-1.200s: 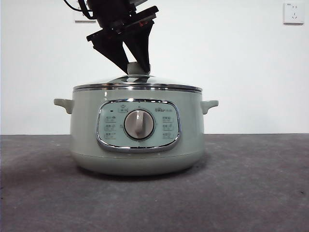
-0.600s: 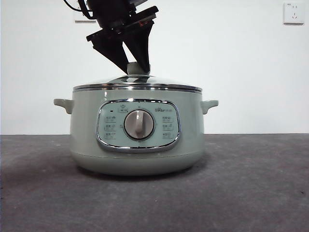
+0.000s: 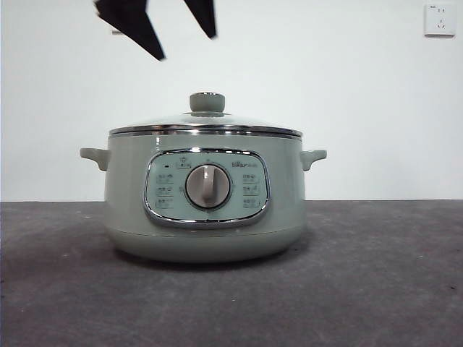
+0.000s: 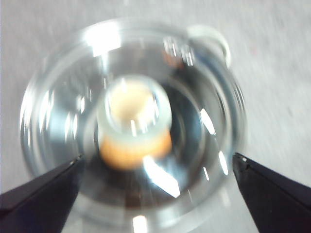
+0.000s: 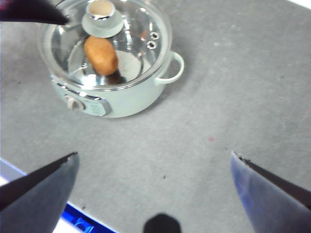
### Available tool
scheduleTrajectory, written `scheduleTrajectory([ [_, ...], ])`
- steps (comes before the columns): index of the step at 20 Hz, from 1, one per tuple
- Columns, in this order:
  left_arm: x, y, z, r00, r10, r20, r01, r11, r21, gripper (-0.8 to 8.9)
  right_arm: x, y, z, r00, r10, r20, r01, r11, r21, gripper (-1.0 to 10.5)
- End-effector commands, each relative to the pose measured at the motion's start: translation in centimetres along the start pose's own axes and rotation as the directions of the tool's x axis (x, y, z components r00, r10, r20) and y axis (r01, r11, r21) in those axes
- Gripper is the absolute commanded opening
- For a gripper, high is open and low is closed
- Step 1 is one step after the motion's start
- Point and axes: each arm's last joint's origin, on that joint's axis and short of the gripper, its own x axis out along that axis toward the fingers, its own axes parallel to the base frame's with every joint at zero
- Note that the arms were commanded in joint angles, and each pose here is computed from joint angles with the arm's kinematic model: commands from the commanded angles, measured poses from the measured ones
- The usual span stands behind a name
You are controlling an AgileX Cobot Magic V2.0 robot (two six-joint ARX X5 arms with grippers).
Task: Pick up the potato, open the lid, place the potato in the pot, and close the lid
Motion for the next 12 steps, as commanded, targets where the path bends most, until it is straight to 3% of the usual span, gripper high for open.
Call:
scheduleTrajectory([
  [1, -1.6, -0.5, -1.1, 0.999, -0.012, -0.047, 0.012, 1.0, -0.006, 6.55, 0.4, 0.1, -0.4, 0.999, 0.02, -0.04, -0.02, 1.0, 0.002, 6.6],
  [7, -6.6, -1.2, -3.7, 0.997, -0.016, -0.076, 0.016, 1.0, 0.001, 6.55, 2.0, 0.4, -1.1, 0.994, 0.031, -0.107, -0.033, 0.999, -0.014, 6.6],
  [9, -8.5, -1.5, -4.4, 0.999, -0.03, -0.023, 0.03, 0.999, -0.012, 6.52, 2.6, 0.5, -1.4, 0.991, 0.03, -0.133, -0.033, 0.999, -0.018, 6.6],
  [12, -11.5, -2.1, -5.6, 0.996, -0.066, 0.064, 0.068, 0.997, -0.032, 5.25, 3.4, 0.6, -1.8, 0.986, 0.028, -0.167, -0.032, 0.999, -0.016, 6.6],
])
